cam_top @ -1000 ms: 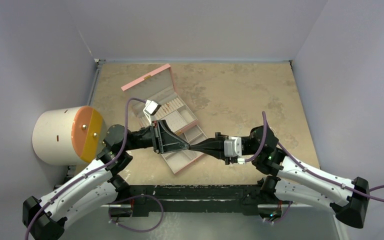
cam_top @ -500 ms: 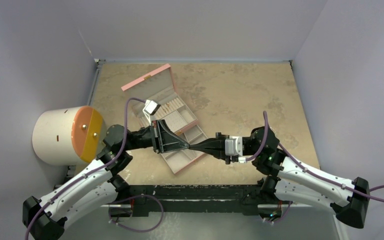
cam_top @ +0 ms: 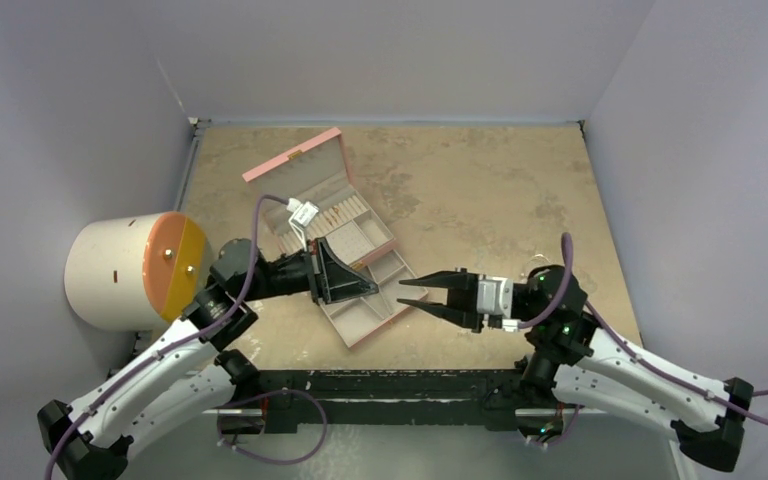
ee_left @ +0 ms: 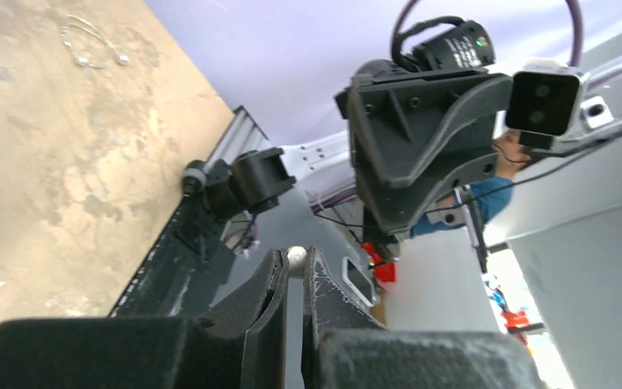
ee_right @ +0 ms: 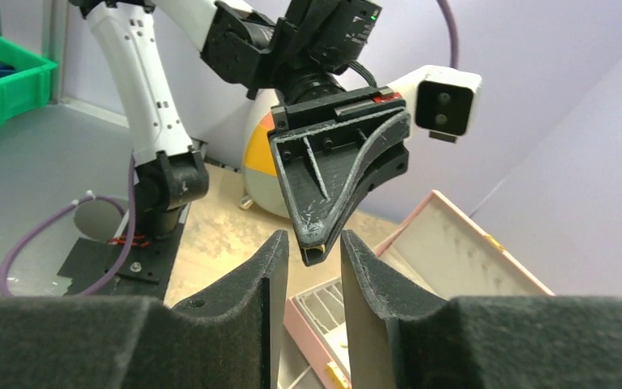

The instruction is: Organize the mixed jewelry

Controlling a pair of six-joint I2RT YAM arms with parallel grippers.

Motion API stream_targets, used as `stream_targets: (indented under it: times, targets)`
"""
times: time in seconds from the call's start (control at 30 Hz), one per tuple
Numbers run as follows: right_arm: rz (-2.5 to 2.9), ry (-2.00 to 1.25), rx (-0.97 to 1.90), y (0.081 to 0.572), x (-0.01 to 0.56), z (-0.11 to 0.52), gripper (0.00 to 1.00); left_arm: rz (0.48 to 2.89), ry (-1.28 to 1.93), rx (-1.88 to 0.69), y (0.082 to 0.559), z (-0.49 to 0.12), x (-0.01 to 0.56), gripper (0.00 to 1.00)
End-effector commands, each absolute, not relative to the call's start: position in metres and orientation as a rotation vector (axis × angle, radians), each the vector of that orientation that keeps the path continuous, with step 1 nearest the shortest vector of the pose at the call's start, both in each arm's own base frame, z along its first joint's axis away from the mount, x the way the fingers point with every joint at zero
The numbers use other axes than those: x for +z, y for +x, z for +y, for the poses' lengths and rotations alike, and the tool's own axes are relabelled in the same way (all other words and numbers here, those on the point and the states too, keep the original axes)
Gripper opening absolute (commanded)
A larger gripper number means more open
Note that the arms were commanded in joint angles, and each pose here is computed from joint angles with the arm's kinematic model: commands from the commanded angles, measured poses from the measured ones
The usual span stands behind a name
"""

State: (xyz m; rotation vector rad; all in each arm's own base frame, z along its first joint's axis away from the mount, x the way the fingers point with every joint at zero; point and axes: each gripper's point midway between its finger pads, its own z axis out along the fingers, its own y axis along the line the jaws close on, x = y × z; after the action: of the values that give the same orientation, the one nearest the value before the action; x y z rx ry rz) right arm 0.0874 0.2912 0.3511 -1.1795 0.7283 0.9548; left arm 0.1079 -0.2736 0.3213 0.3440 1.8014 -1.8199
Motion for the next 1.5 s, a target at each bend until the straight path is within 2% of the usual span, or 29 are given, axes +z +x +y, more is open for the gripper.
stream_targets:
  times: [0.0,0.37,0.67,0.83,1.13,1.47]
  targets:
    - [0.789,-1.117,0.884,0.097,0.355,0.275,0.34,1.857,0.389,-1.567,0.126,-0.266,0.313,0.0]
    - [1.067,-1.07,0.82,0.126,0.325,0.272,0.34,2.144,0.337,-1.073,0.183,-0.251,0.261,0.0]
    - [1.261,-1.005,0.81,0.145,0.295,0.276,0.34,2.382,0.126,-0.909,0.24,-0.224,0.212,0.0]
    - [1.351,-0.96,0.821,0.152,0.28,0.279,0.35,2.472,0.024,-0.71,0.267,-0.211,0.185,0.0]
    - [1.416,-0.919,0.823,0.154,0.265,0.274,0.35,2.586,0.002,-0.459,0.294,-0.197,0.155,0.0]
    - [1.435,-0.917,0.813,0.154,0.259,0.271,0.35,2.662,0.056,-0.39,0.303,-0.199,0.132,0.0]
